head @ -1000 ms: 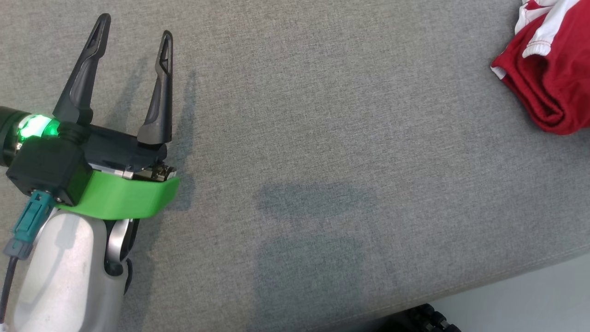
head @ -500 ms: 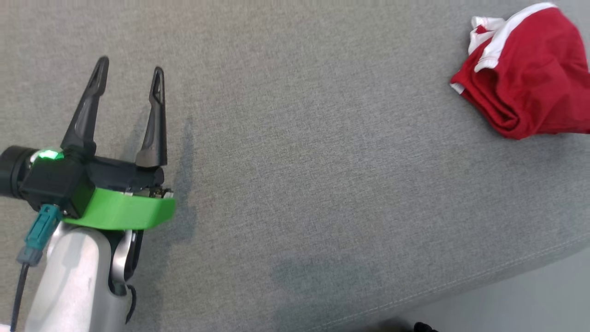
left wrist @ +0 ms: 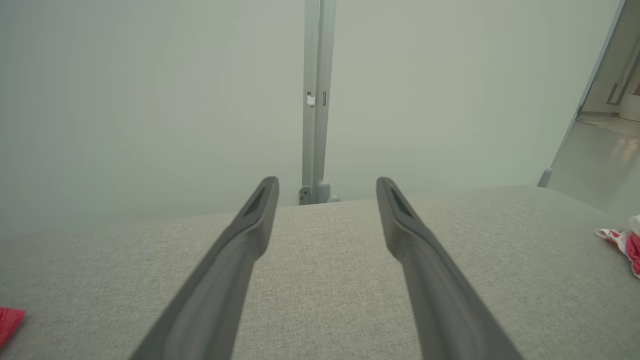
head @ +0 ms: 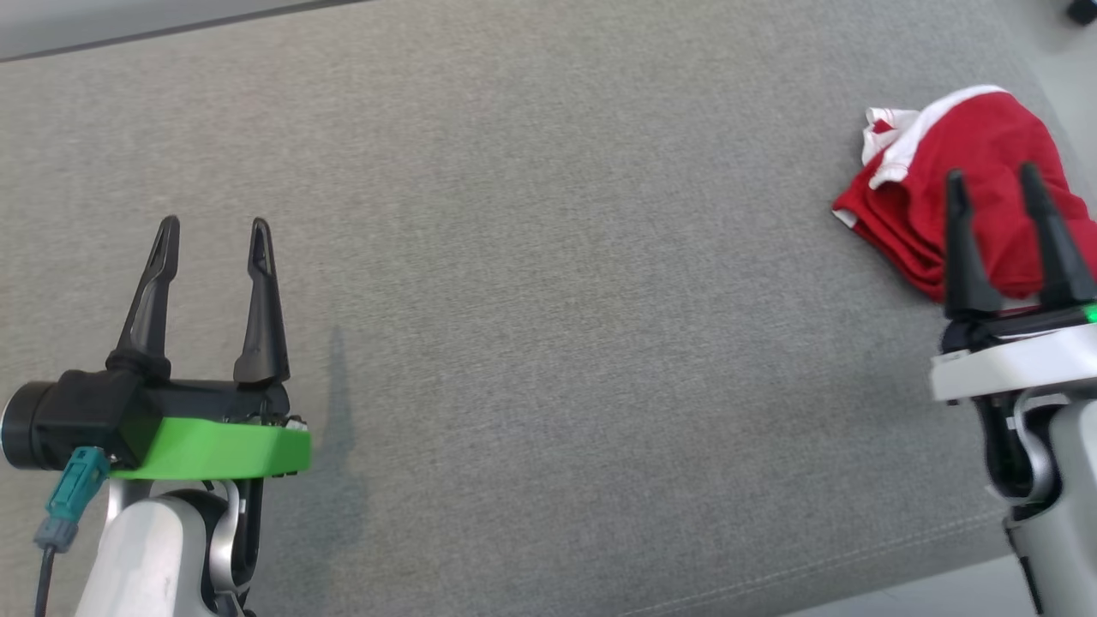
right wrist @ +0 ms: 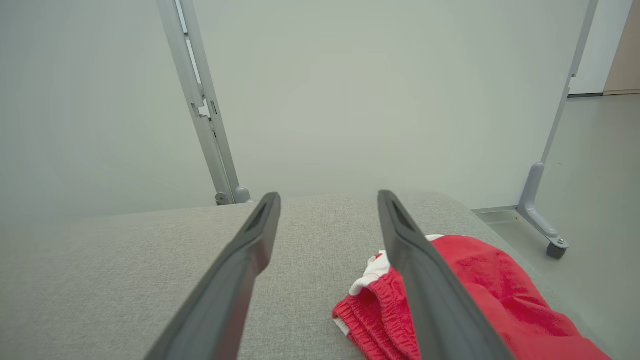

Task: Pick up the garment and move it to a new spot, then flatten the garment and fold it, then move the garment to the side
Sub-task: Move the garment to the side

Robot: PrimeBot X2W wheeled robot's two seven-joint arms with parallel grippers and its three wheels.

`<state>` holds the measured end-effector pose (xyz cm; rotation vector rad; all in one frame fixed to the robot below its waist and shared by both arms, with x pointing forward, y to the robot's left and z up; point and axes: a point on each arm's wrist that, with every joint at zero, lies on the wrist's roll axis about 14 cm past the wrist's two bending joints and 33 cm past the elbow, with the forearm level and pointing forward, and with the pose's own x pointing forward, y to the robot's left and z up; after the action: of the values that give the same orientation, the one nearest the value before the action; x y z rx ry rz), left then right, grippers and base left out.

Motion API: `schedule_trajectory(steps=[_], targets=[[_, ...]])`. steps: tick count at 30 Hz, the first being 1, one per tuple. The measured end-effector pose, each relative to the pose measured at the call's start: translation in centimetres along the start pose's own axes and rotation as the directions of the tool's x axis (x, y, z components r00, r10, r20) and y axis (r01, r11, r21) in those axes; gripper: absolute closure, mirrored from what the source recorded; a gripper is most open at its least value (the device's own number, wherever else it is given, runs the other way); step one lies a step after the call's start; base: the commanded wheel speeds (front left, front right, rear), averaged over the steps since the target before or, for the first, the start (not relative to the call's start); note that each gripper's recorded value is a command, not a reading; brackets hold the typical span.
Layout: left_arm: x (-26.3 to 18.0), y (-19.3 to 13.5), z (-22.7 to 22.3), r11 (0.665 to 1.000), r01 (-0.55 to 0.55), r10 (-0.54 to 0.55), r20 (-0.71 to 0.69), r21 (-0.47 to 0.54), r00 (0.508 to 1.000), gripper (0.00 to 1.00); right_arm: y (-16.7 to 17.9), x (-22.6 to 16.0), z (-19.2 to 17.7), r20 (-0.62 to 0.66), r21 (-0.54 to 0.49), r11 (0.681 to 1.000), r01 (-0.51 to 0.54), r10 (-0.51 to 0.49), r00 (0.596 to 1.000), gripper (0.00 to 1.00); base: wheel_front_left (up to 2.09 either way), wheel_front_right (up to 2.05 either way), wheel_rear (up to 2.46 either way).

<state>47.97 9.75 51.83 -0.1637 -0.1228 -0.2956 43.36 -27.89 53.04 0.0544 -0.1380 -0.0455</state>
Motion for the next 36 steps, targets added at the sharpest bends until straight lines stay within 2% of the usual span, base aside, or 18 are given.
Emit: schedule_trajectory(steps=[6,12,24,36], targets=[[-2.0,1.8,0.9,0.997,-0.077,0.077,0.010,0.006,0.997,0.00,4.8,0.8,0.8,0.052,0.055,0.993,-0.104,0.101,0.994,0.00,0.00,0.00,0.00],[-4.6,3.7,1.8,0.988,-0.151,0.150,0.013,0.021,0.989,0.00,6.9,0.2,0.9,0.058,0.061,0.989,-0.135,0.132,0.990,0.00,0.00,0.00,0.00],[-9.6,4.1,4.1,0.981,-0.188,0.187,0.029,0.055,0.982,0.00,9.0,-3.7,1.5,0.039,0.066,0.984,-0.166,0.164,0.986,0.00,0.00,0.00,0.00],[-11.9,3.3,5.0,0.982,-0.179,0.178,0.021,0.060,0.984,0.00,8.5,-6.6,2.8,0.037,0.047,0.987,-0.153,0.151,0.988,0.00,0.00,0.00,0.00]])
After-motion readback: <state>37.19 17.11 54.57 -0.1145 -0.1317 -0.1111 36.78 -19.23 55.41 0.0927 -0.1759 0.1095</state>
